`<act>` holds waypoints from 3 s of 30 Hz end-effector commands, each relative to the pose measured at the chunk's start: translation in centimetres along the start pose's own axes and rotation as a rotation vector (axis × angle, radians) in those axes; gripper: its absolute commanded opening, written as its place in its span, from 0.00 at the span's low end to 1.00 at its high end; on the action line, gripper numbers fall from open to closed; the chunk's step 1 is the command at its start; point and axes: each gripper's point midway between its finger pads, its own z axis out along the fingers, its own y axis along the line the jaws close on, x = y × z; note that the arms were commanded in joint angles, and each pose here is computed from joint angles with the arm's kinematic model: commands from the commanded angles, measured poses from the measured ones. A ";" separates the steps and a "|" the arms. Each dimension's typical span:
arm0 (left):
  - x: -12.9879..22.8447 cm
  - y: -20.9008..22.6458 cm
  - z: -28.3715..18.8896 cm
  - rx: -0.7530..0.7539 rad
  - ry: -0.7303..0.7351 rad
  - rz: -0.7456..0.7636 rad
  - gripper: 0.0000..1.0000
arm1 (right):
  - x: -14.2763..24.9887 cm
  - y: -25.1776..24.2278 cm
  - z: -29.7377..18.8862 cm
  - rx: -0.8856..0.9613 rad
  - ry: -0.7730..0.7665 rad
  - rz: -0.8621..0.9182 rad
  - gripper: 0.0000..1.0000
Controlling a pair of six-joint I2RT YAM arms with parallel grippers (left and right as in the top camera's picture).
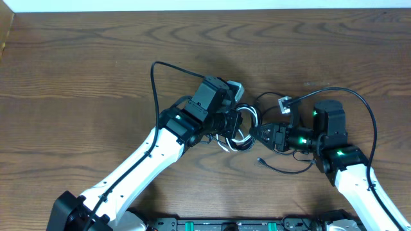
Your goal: Untangle cables
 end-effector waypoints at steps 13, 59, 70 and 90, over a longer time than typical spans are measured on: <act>-0.9 -4.7 -1.2 0.248 -0.020 0.068 0.08 | 1.1 2.0 0.6 -0.076 0.053 -0.043 0.46; -0.4 1.4 -0.6 -0.088 -0.039 -0.141 0.08 | 0.5 9.8 -1.6 -0.473 0.071 -0.334 0.22; 3.2 5.7 0.9 -0.273 0.041 -0.304 0.08 | -2.4 13.6 -3.6 -0.557 -0.104 -0.641 0.31; 3.4 7.7 1.6 -0.375 0.015 -0.429 0.08 | -3.6 -0.2 0.0 0.084 -0.153 -0.202 0.46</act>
